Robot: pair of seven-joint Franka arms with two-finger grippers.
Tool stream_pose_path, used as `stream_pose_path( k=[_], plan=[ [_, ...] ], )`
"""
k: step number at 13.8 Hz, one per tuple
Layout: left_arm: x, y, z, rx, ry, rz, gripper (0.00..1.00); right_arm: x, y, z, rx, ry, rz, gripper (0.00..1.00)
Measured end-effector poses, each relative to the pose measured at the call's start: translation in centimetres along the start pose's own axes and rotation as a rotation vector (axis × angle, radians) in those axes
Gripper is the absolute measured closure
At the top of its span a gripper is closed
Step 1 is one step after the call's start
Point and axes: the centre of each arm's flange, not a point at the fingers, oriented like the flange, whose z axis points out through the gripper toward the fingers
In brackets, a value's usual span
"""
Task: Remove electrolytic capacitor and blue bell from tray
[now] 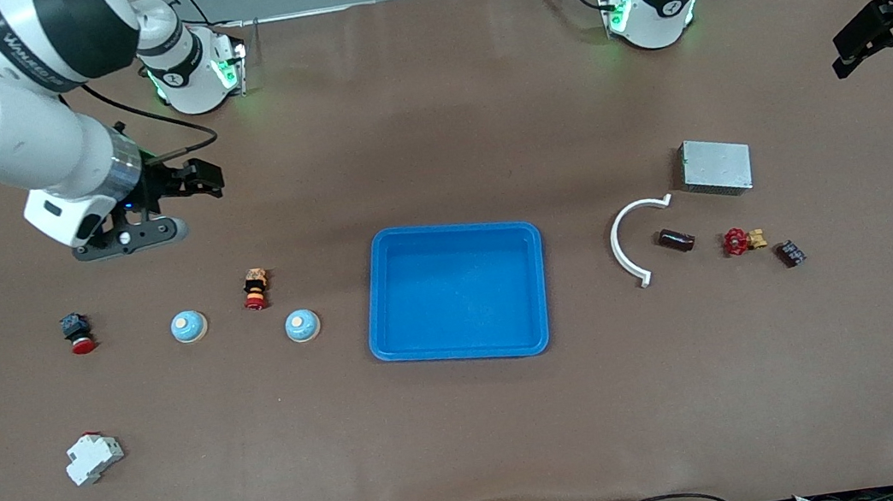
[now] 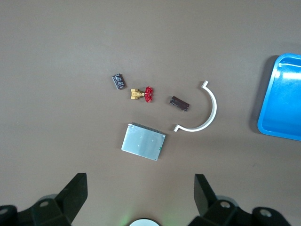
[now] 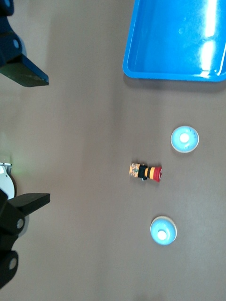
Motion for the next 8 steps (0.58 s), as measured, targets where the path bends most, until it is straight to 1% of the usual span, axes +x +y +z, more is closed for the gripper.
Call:
stream_pose_path(
  k=[3, 5, 8],
  plan=[
    [0.0, 0.1, 0.0, 0.0, 0.001, 0.001, 0.0, -0.2, 3.0, -1.4, 0.01, 0.028, 0.054, 0.0],
    [0.0, 0.3, -0.1, 0.0, 0.001, 0.005, 0.0, -0.3, 5.9, -3.1, 0.022, 0.062, 0.102, 0.0],
    [-0.1, 0.4, -0.1, 0.0, 0.002, 0.007, 0.0, -0.3, 10.9, -5.0, 0.038, 0.102, 0.101, 0.0]
  ],
)
